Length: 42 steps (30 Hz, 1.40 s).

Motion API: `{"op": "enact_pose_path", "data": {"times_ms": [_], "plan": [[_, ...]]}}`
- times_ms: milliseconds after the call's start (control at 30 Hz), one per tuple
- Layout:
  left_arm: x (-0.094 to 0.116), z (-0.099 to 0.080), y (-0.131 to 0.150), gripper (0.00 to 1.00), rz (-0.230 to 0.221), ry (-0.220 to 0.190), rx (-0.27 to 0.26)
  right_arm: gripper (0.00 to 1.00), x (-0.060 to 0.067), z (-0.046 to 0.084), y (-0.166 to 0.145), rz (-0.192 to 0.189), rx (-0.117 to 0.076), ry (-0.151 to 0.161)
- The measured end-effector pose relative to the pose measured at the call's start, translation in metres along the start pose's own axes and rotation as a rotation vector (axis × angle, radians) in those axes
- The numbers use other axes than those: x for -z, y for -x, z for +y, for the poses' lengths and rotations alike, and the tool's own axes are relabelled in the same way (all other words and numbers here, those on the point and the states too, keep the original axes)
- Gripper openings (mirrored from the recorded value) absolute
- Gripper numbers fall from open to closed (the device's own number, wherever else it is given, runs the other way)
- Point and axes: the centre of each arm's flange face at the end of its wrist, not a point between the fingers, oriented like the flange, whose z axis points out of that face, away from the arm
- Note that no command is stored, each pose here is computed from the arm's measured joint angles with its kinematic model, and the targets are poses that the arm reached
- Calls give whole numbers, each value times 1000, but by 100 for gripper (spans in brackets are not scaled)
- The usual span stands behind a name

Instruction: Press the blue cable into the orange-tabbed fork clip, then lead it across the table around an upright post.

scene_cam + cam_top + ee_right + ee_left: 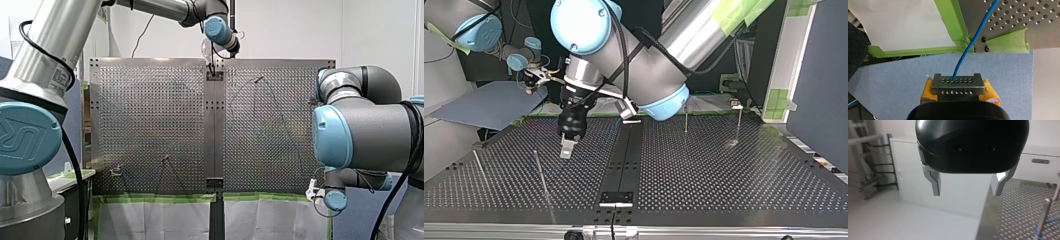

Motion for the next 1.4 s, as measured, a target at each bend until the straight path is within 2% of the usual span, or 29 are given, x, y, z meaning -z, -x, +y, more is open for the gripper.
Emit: {"op": "enact_pose_path", "data": {"times_ms": [667,1033,1400], "plan": [[55,16,56,100,-185,-42,114,0,0,-1,0,-2,3,-5],[62,26,27,100,-197,-46,133,0,1,-3,1,-5,4,-9],[65,45,-19,100,-192,-41,172,0,1,-3,1,-5,6,-14]]}}
